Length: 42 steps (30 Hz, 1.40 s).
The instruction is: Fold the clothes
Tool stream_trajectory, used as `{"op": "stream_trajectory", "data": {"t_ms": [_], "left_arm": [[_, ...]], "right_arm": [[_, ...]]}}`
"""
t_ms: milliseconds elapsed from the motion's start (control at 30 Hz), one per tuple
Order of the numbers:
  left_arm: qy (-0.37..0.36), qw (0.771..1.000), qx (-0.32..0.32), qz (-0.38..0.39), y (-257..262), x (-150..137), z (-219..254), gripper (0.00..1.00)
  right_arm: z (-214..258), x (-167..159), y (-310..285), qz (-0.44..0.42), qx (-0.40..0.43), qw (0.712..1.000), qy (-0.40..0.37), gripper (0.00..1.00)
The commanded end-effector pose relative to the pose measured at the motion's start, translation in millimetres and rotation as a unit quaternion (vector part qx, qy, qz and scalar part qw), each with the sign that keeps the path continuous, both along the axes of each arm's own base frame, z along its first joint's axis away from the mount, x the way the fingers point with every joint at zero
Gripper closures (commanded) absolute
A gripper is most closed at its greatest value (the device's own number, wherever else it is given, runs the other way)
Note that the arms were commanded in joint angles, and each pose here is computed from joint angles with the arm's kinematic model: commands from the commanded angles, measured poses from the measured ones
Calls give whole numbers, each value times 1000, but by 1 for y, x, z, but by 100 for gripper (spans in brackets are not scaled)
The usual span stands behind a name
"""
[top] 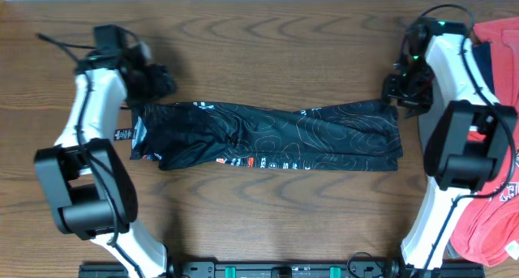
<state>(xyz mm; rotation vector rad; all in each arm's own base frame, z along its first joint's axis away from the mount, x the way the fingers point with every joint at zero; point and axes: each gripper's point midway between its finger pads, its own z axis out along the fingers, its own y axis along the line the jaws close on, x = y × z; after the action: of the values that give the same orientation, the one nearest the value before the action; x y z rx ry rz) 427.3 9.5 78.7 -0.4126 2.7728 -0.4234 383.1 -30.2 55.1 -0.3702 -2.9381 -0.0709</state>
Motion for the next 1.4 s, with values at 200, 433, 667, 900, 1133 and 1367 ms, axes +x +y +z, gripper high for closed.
{"op": "stream_trajectory", "data": {"t_ms": [200,433,667,900,1133,1367], "left_arm": [[68,997,14,-41,-53,-22,-53,31],[81,995,34,-42,-52,-22,-71,31],[80,995,35,-42,-52,-22,-70,70],[83,995,33,-43,-53,-24,-68,91],[36,997,-25,-62,-75,-20,-23,94],[8,991,-32,-131,-113,-26,-4,94]], "right_arm": [[18,-6,-11,-8,-1,1000,-11,37],[19,-8,-11,-3,0,1000,-7,37],[19,-7,-11,-3,0,1000,-7,38],[19,-8,-11,-3,0,1000,-7,38],[18,-7,-13,-3,-7,1000,-8,38],[18,-8,-16,-1,-13,1000,-7,38]]}}
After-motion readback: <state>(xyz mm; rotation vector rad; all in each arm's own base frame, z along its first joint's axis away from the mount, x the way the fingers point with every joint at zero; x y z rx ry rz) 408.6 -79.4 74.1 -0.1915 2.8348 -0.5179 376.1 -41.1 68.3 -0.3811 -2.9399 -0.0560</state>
